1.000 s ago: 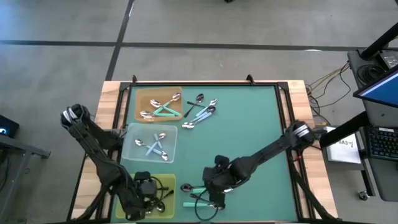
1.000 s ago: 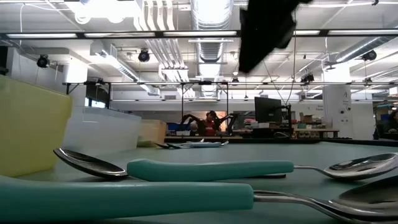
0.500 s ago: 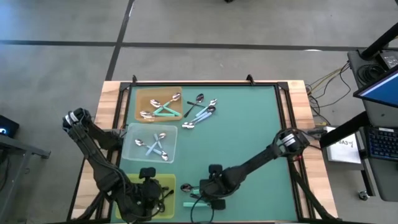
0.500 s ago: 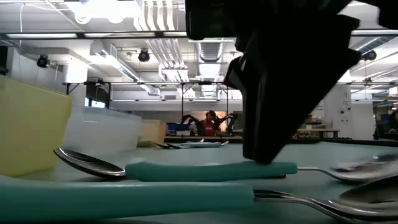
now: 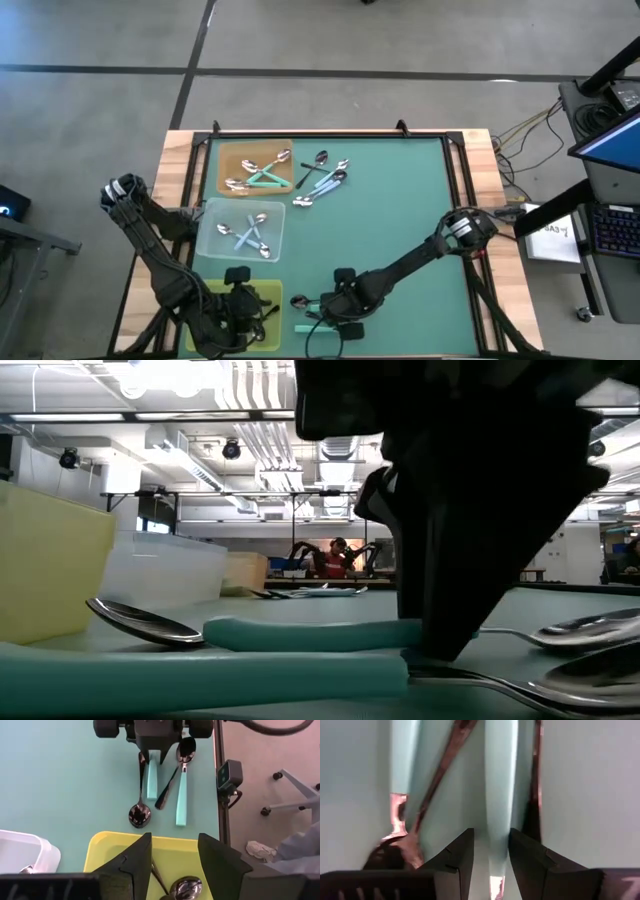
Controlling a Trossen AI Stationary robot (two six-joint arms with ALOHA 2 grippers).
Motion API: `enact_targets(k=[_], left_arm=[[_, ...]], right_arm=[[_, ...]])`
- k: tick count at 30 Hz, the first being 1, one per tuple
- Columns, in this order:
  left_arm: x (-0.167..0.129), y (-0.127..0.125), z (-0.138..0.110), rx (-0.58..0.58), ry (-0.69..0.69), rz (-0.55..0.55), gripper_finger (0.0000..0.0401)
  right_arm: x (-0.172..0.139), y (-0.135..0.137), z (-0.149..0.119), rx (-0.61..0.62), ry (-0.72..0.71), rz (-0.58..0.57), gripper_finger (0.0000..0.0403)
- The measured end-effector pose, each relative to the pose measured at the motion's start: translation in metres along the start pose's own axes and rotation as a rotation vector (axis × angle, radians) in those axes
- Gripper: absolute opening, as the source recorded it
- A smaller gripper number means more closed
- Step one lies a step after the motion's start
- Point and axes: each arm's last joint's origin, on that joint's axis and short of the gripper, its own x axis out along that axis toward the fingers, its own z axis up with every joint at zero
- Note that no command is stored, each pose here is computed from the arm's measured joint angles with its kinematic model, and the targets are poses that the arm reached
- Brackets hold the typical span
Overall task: Sort silverware by color (type)
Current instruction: Put the green spoon into the orange bin
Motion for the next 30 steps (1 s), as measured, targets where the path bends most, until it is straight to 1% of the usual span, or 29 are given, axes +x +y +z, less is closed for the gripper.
enact_targets(k=[6, 12, 14, 17, 18, 21, 23, 28, 30], left_arm=[[0.000, -0.002, 0.003, -0.019, -0.051, 0.001, 0.0142], [0.000, 0.000, 0.006, -0.017, -0.133, 0.065, 0.0142], [-0.001, 0.001, 0.007, -0.008, -0.171, 0.100, 0.0142], [-0.001, 0.002, 0.008, 0.021, -0.224, 0.148, 0.0142], [-0.002, 0.003, 0.009, 0.036, -0.240, 0.164, 0.0142], [-0.002, 0.004, 0.010, 0.070, -0.275, 0.202, 0.0142], [-0.002, 0.004, 0.010, 0.074, -0.276, 0.207, 0.0142], [0.000, 0.009, 0.010, 0.052, -0.261, 0.232, 0.0142], [0.000, 0.011, 0.010, 0.040, -0.257, 0.241, 0.0142]], right_arm=[[0.003, 0.001, 0.000, -0.002, 0.006, 0.024, 0.0109], [0.001, 0.000, 0.000, -0.032, 0.008, 0.032, 0.0104], [0.001, -0.002, 0.001, -0.043, 0.013, 0.042, 0.0085], [0.000, -0.006, 0.003, -0.036, 0.019, 0.062, 0.0039], [0.000, -0.007, 0.003, -0.032, 0.021, 0.067, 0.0031], [0.000, -0.011, 0.005, -0.024, 0.024, 0.076, 0.0030], [0.000, -0.014, 0.005, -0.030, 0.028, 0.077, 0.0030], [-0.010, -0.029, 0.006, -0.036, 0.061, 0.051, 0.0030], [-0.020, -0.038, 0.010, -0.033, 0.043, 0.044, 0.0030]])
